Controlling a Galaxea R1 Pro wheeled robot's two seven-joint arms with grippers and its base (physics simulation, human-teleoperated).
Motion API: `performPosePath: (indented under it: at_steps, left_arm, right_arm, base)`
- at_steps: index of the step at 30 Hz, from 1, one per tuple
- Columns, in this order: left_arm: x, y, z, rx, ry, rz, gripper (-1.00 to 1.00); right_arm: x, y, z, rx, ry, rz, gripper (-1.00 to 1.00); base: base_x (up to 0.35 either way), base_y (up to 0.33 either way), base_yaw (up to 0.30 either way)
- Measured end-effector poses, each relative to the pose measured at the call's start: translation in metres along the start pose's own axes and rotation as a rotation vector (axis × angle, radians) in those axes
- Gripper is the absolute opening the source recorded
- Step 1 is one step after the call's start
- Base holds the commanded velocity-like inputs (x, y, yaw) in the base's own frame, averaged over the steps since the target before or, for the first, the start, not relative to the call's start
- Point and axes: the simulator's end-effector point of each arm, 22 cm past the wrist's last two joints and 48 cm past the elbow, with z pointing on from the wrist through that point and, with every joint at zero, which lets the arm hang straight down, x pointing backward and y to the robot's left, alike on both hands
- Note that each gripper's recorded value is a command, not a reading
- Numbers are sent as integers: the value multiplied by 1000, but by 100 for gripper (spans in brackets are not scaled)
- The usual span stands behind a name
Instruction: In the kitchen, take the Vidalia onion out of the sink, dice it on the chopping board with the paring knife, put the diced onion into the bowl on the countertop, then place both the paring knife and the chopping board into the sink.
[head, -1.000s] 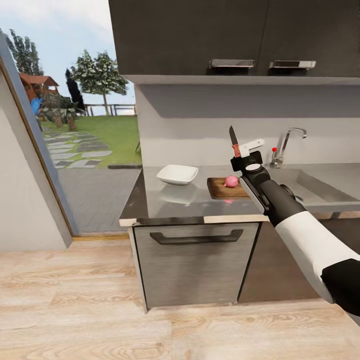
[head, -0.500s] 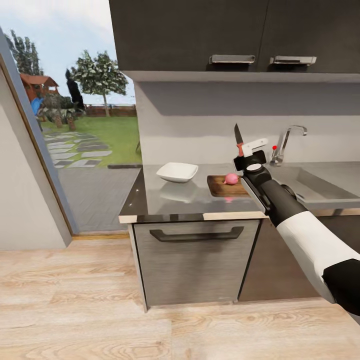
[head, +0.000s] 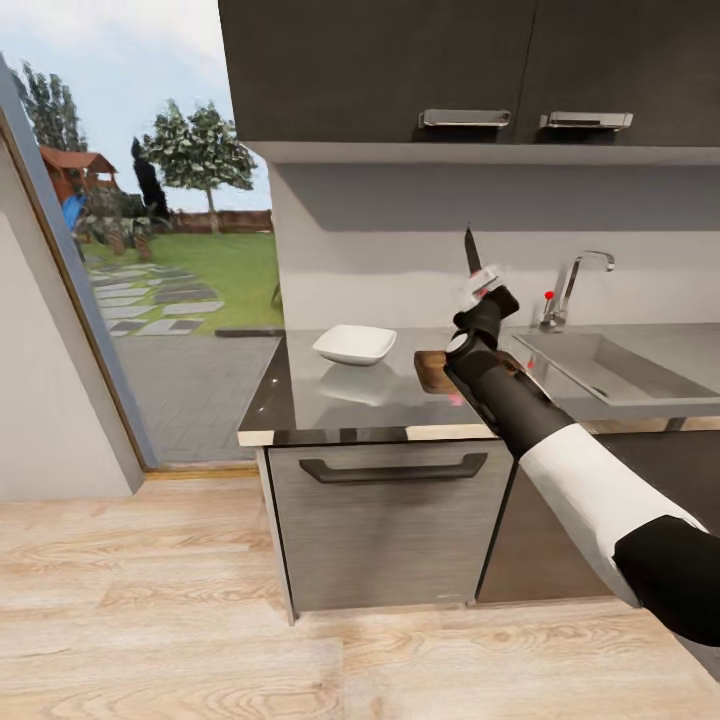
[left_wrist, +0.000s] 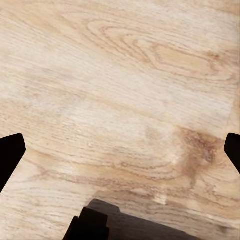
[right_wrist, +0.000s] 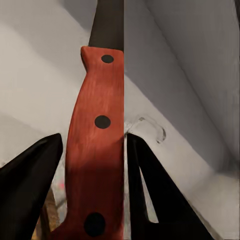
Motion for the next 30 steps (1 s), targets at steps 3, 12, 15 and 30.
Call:
performPosePath:
  at_steps: [3,12,15,30]
  left_arm:
    - [0,0,0,0,0,0,100]
    - [0,0,0,0,0,0,100]
    - [0,0,0,0,0,0,100]
    - [0,0,0,0,0,0,100]
  right_arm:
    - [-10,-11,-4,64,-20,-86,-100]
    - [-17,2,-18,89,-28,-256,-100]
    - [-24,30,-28,37,-73,-338,-100]
    - [4,79,-30,-169,-44,-417,-100]
  base:
    - [0,0,0]
    - [0,0,0]
    - [0,0,0]
    - [0,0,0]
